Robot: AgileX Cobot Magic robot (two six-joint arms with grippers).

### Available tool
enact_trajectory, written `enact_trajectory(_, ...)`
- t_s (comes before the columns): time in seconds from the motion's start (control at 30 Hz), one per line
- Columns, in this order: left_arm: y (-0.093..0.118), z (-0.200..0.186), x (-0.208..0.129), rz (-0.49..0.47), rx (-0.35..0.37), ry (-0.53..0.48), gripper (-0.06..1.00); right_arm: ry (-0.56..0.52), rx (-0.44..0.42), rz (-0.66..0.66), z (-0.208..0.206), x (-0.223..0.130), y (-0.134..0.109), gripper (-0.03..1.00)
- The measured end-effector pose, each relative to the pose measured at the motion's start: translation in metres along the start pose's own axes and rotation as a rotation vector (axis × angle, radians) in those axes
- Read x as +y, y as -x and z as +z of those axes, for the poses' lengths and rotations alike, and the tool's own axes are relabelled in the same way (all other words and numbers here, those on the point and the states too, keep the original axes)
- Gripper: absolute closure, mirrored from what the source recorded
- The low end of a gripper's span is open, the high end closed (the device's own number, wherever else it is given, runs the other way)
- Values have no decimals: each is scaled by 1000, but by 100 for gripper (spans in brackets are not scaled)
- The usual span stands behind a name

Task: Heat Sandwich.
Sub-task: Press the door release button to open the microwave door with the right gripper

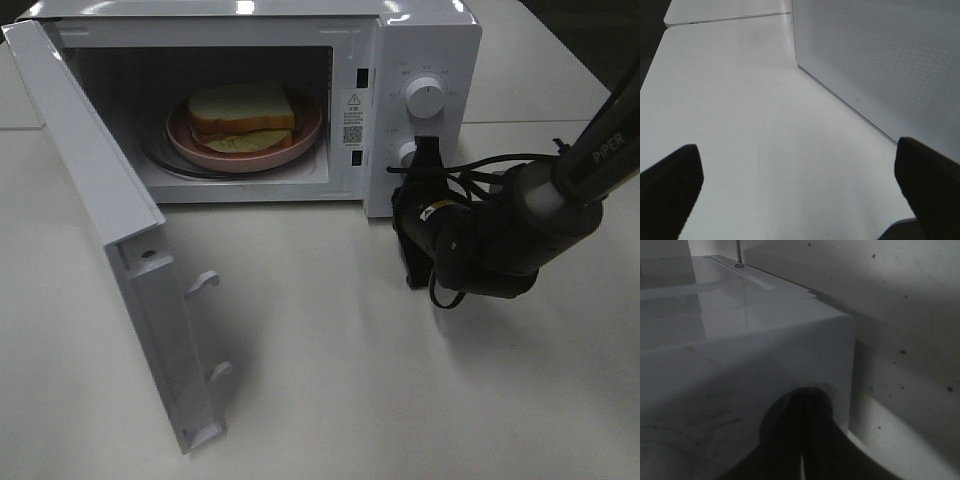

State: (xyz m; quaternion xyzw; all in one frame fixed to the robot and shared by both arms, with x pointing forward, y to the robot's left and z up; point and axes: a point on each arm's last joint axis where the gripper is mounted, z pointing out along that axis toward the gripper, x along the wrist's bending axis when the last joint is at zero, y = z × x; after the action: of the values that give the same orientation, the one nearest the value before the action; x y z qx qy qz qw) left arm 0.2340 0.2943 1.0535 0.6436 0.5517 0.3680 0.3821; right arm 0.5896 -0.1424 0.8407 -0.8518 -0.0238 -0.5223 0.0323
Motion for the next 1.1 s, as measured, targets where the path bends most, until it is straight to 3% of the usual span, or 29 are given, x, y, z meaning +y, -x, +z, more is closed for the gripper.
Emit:
enact_trajectory(0.57, 0, 0, 0, 0, 0, 0, -5, -17, -60, 12, -3, 1, -9, 96)
enact_trajectory(1.1, 0, 0, 0, 0, 0, 0, -5, -78, -113, -77, -24, 6, -20, 96)
